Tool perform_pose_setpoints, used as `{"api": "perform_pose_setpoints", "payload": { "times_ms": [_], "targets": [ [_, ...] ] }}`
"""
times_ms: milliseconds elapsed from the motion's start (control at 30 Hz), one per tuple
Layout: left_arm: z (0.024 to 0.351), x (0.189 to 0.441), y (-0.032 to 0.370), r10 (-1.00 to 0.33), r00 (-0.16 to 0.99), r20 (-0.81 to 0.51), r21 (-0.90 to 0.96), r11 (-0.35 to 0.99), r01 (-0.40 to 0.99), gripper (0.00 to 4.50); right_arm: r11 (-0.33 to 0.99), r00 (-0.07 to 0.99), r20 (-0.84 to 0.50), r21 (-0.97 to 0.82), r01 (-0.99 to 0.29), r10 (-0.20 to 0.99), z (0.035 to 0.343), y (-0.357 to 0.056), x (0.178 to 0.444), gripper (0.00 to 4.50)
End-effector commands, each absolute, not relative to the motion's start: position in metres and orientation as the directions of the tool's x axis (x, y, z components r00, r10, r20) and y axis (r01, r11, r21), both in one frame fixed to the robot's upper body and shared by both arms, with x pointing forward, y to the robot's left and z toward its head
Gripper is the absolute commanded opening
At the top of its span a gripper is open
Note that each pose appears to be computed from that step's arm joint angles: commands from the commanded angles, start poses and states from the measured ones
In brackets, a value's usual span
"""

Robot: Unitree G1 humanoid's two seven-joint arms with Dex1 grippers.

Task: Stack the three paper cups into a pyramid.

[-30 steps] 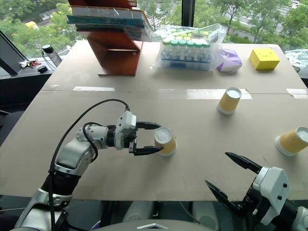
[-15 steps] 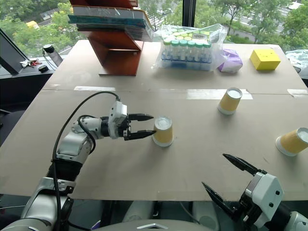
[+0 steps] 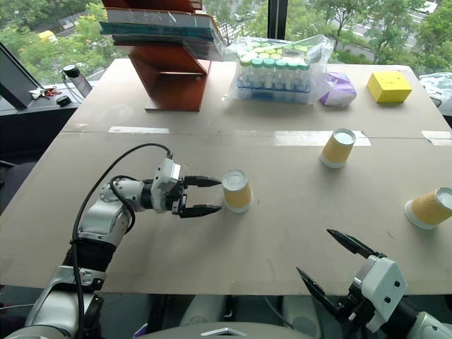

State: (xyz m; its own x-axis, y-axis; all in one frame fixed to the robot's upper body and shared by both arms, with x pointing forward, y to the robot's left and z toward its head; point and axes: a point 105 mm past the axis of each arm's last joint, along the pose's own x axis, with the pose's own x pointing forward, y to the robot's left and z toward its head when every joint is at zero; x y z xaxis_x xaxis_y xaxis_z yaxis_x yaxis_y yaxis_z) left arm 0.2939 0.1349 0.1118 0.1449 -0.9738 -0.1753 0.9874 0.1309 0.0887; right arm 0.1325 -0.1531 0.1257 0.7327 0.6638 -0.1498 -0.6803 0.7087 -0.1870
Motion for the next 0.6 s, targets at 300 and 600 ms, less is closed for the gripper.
{"api": "perform_pose_setpoints", "payload": {
  "times_ms": [300, 600],
  "targets": [
    [0.132, 0.306, 0.094, -0.971, 0.203, -0.128, 0.137, 0.186, 0.973, 4.23, 0.707, 0.734, -0.127, -0.203, -0.677, 0.667, 0.128, -0.151, 0.130, 4.50],
    [0.119, 0.310, 0.089, -0.967, 0.196, -0.161, 0.164, 0.170, 0.972, 2.43, 0.715, 0.741, -0.130, -0.198, -0.671, 0.659, 0.129, -0.151, 0.127, 4.50]
  ]
}}
